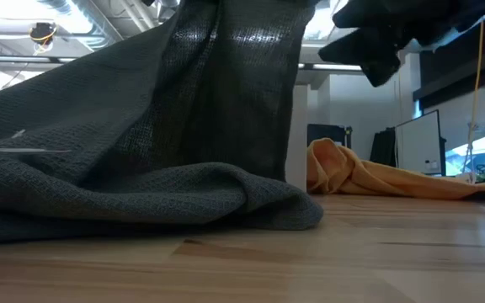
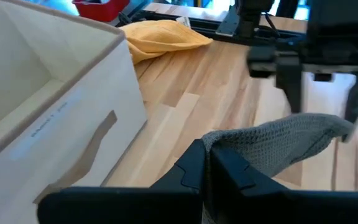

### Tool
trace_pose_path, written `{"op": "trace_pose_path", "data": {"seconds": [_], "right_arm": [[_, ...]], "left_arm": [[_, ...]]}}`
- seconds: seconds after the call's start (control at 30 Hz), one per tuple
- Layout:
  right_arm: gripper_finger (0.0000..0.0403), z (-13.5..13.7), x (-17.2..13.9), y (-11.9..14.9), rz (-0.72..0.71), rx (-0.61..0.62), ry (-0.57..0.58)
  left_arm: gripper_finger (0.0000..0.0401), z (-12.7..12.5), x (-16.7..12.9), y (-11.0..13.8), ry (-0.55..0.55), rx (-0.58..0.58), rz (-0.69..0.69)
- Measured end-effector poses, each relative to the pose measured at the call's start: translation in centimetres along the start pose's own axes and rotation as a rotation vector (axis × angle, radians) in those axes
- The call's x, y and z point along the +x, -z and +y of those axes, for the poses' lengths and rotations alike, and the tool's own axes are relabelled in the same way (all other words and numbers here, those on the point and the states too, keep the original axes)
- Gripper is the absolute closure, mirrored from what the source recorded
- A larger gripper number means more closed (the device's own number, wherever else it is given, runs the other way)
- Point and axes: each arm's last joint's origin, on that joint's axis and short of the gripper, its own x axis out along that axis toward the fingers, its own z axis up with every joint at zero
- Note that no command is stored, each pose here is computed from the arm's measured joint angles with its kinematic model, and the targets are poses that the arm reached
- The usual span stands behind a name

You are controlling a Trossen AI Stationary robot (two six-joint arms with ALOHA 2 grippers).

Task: Fold towel
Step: Fold the dark gray towel

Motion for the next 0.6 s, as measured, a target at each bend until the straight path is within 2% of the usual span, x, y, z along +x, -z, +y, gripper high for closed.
{"op": "trace_pose_path", "data": {"seconds": [0.17,0.3,0.5,0.6], "right_arm": [[0.0206,0.4,-0.1,-0.5,-0.072,0.021,0.01],[0.0206,0.5,-0.3,-0.5,-0.134,-0.008,0.126],[0.0206,0.8,-0.5,-1.4,-0.224,-0.015,0.135],[0.0206,0.6,-0.5,-1.5,-0.25,-0.008,0.199]], "left_arm": [[0.0393,0.0,0.0,0.0,-0.02,-0.02,-0.01],[0.0393,0.1,0.0,0.0,-0.024,-0.023,-0.013],[0.0393,0.1,0.0,-0.1,-0.024,-0.034,-0.015],[0.0393,0.1,0.0,-0.1,-0.024,-0.038,-0.015]]}}
